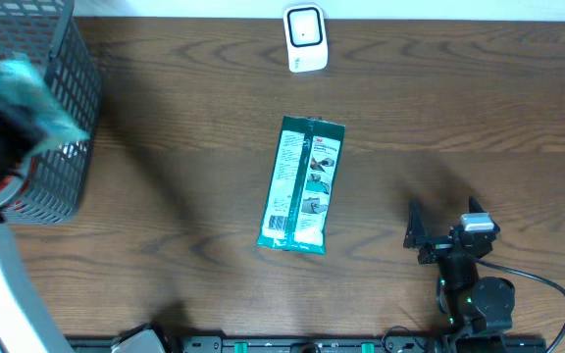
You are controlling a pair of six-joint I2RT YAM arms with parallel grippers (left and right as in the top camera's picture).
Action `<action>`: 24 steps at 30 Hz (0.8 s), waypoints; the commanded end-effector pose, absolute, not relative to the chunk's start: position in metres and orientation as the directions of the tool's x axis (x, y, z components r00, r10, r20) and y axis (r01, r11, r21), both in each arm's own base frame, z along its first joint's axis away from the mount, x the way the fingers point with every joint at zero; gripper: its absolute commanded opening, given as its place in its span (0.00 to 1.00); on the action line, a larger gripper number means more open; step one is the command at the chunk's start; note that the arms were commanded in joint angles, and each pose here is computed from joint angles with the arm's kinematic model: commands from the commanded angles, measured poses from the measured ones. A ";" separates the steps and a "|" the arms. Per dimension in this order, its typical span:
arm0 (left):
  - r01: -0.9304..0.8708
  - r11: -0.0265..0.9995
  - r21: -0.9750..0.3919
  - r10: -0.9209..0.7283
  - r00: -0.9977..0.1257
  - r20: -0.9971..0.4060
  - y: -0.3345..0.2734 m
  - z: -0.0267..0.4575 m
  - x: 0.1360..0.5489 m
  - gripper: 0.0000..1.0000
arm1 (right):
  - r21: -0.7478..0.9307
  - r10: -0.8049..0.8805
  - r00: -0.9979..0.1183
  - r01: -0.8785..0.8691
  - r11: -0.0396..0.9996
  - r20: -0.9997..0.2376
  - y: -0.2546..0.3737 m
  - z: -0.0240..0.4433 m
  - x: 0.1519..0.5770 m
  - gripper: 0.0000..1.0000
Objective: Scan the item barcode
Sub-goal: 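Carry a pale green pouch out and place it beside the green package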
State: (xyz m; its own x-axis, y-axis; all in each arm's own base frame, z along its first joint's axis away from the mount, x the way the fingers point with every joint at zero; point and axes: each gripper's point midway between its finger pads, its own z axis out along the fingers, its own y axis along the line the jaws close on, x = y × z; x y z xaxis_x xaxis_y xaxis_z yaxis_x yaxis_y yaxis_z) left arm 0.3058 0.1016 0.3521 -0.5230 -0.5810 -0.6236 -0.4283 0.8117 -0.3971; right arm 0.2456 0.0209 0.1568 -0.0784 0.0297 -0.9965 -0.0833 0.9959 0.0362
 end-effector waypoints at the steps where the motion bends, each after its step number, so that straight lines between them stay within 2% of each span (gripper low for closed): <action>1: -0.313 0.859 -0.406 -0.504 -0.660 -0.557 0.050 0.328 0.315 0.07 | 0.021 0.016 -0.077 -0.077 0.997 -0.997 0.019 0.156 0.246 0.99; 6: -0.189 0.898 -0.397 -0.359 -0.836 -0.415 -0.019 0.259 0.323 0.08 | 0.021 0.016 -0.077 -0.077 0.997 -0.997 0.019 0.156 0.246 0.99; 9: -0.123 0.914 -0.387 -0.264 -0.904 -0.337 -0.054 0.210 0.327 0.07 | 0.021 0.016 -0.077 -0.077 0.997 -0.997 0.019 0.156 0.246 0.99; 18: 0.013 0.940 -0.341 -0.049 -0.984 -0.174 -0.129 0.094 0.338 0.07 | 0.021 0.016 -0.077 -0.077 0.997 -0.997 0.019 0.156 0.246 0.99; 24: 0.035 0.963 -0.268 0.010 -0.995 -0.096 -0.143 0.041 0.339 0.08 | 0.021 0.016 -0.077 -0.077 0.997 -0.997 0.019 0.156 0.246 0.99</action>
